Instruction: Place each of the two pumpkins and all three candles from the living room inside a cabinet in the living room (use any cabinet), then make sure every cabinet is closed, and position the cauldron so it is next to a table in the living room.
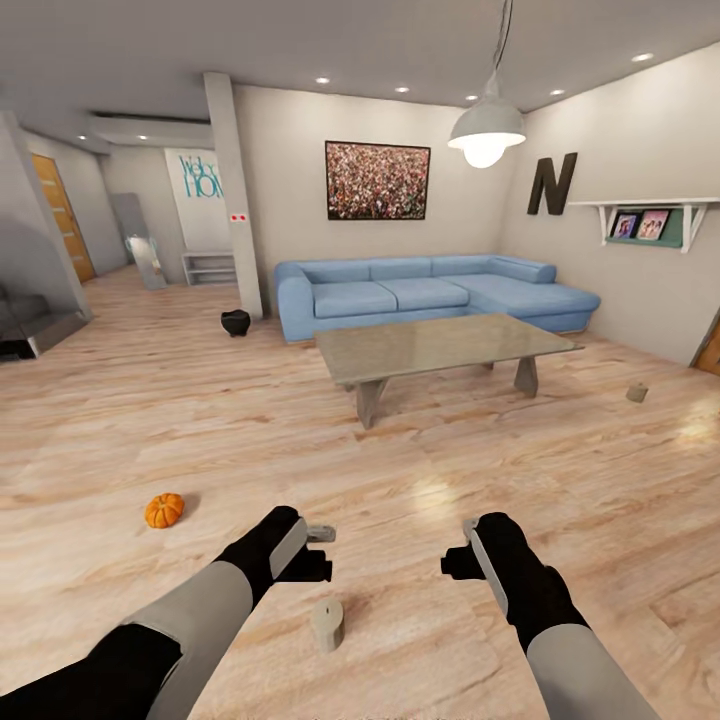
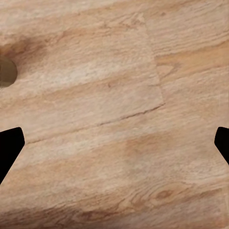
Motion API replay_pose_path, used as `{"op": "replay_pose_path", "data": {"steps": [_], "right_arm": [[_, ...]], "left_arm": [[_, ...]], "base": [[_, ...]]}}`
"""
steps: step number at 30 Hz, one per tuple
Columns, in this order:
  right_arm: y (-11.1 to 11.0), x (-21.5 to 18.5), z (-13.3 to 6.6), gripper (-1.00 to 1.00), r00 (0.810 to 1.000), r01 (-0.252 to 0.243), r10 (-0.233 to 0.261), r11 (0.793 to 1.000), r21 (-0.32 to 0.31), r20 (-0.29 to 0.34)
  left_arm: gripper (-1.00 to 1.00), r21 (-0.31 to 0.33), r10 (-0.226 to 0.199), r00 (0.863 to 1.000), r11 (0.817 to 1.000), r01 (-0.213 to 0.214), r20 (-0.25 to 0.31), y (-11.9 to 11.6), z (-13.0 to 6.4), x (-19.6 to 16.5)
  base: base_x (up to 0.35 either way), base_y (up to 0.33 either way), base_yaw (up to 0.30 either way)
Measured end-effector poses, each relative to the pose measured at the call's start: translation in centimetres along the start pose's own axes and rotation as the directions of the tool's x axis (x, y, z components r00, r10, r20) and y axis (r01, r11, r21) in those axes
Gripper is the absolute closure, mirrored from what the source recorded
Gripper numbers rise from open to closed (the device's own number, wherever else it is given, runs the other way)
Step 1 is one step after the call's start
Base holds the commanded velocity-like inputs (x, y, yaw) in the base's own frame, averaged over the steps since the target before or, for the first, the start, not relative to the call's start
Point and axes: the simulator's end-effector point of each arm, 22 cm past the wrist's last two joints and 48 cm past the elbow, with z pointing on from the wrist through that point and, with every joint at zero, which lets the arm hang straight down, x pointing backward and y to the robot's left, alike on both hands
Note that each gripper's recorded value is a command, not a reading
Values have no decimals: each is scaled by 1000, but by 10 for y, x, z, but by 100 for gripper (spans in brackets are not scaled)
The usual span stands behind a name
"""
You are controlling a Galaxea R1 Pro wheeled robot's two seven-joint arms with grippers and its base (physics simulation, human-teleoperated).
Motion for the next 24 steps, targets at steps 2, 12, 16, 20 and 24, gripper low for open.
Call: {"op": "replay_pose_path", "data": {"steps": [2, 12, 16, 20, 24], "right_arm": [[0, 3, 5, -100, 1000, 0, 0, 1000, 0, -2], [1, 13, 20, -100, 1000, 2, -2, 1000, 0, -15], [1, 15, 23, -100, 1000, 2, -2, 1000, 0, -21], [2, 17, 24, -100, 1000, 2, -2, 1000, -1, -26], [2, 18, 26, -100, 1000, 2, -2, 1000, -1, -29]], "left_arm": [[-100, -7, 14, 1000, 1000, -14, 0, 1, 5, 2], [-100, -11, 21, 1000, 1000, -21, -6, 1, 21, 9], [-100, -10, 13, 1000, 1000, -13, 17, 1, 24, 4], [-100, -7, 10, 1000, 1000, -10, 20, 1, 26, 4], [-100, -5, 9, 1000, 1000, -9, 19, 0, 27, 5]], "base": [[0, 0, 129], [0, 0, 129], [17, 0, 118], [178, -8, 97], [291, -55, 42]]}}
